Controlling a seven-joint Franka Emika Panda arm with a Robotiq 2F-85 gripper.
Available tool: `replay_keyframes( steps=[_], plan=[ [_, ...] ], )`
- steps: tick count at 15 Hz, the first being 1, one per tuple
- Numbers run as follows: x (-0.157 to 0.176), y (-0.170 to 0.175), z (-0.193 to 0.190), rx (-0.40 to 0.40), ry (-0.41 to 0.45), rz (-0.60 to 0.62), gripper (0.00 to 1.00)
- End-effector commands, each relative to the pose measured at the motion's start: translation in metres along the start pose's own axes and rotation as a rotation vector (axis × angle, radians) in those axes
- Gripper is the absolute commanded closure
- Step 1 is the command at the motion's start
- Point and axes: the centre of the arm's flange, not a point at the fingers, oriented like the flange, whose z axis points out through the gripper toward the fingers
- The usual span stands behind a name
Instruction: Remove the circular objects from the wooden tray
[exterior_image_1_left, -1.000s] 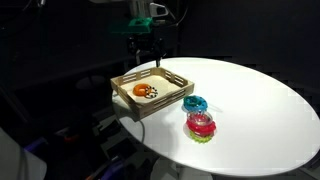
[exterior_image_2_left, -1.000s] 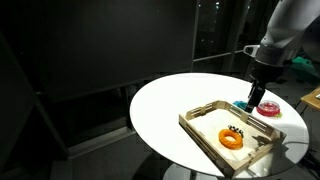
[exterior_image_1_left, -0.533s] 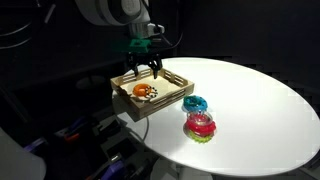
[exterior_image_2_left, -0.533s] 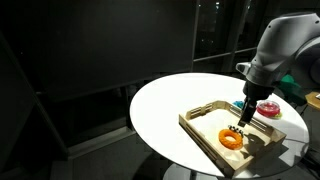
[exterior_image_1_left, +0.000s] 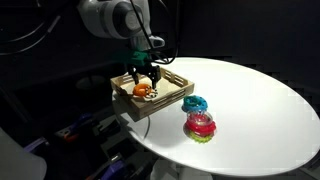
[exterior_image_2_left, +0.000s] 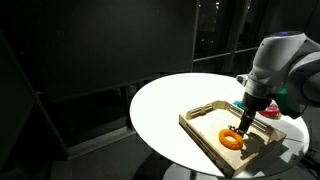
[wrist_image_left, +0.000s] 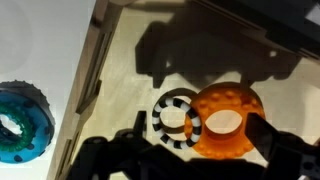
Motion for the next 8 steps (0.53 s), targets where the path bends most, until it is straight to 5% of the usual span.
replay_keyframes(
  steps=[1, 8],
  plan=[
    [0.009, -0.003, 0.006, -0.001, 0.025, 0.035, 0.00],
    [0.023, -0.009, 0.014, -0.001, 0.042, 0.024, 0.00]
  ],
)
